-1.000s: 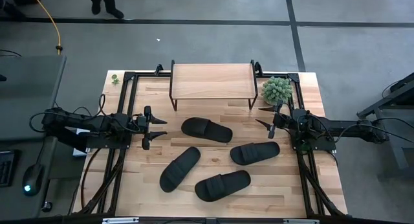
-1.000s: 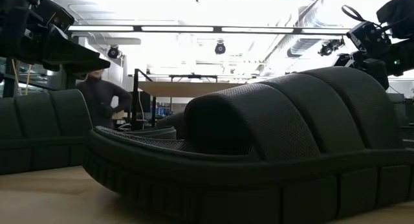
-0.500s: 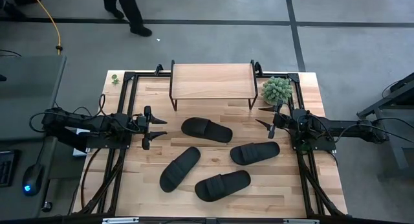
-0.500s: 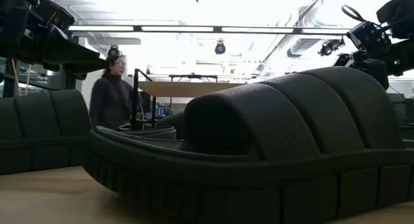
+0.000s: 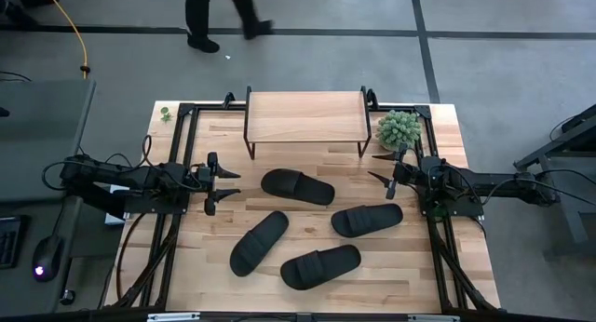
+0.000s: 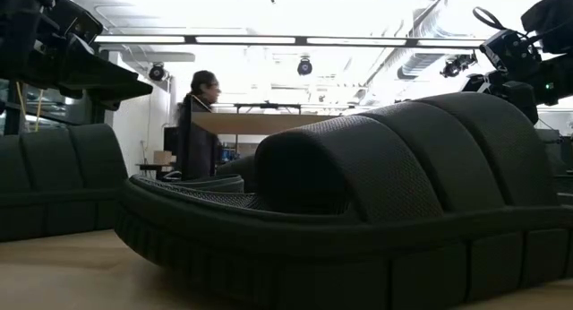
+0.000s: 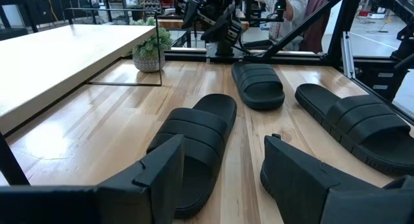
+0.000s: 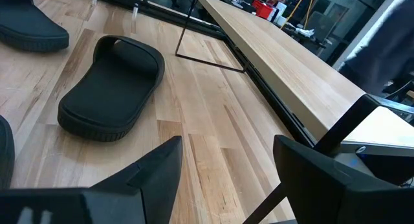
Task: Pick and place slides into the shelf
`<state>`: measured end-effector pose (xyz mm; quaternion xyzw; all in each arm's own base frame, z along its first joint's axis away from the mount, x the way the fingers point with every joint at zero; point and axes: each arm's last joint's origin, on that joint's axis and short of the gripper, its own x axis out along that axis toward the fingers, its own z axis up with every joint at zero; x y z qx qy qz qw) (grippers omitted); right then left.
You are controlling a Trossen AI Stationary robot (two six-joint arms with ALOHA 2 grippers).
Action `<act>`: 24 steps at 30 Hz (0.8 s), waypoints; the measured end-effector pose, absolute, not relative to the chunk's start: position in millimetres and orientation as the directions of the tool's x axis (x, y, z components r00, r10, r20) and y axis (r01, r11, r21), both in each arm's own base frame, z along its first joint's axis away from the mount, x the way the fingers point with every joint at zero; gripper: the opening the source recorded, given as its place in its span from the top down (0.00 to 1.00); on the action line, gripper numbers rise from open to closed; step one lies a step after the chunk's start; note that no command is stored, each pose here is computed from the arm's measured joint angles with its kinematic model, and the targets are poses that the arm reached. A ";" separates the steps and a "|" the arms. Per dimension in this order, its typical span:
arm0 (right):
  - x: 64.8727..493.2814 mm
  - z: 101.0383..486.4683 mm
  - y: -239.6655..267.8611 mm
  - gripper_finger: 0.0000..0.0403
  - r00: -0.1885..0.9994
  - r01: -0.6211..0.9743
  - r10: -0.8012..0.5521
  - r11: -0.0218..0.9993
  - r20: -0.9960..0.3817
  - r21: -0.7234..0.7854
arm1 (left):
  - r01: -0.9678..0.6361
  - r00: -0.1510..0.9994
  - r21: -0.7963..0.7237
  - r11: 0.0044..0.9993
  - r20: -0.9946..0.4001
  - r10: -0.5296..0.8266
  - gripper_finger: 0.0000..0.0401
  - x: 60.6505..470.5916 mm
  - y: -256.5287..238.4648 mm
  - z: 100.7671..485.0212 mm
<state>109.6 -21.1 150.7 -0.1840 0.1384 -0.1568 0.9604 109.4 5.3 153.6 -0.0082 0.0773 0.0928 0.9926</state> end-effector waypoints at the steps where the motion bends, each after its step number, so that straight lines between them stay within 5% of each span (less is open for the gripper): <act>1: 109.5 150.8 -21.1 0.42 0.913 0.250 -0.352 0.883 -0.208 -0.397 | -0.186 0.971 -0.002 0.983 -0.155 0.183 0.51 109.4 5.3 153.6; 24: 109.5 150.8 -21.1 0.42 0.912 0.248 -0.352 0.880 -0.208 -0.405 | -0.234 0.964 0.001 0.972 -0.129 0.232 0.51 109.4 6.7 156.0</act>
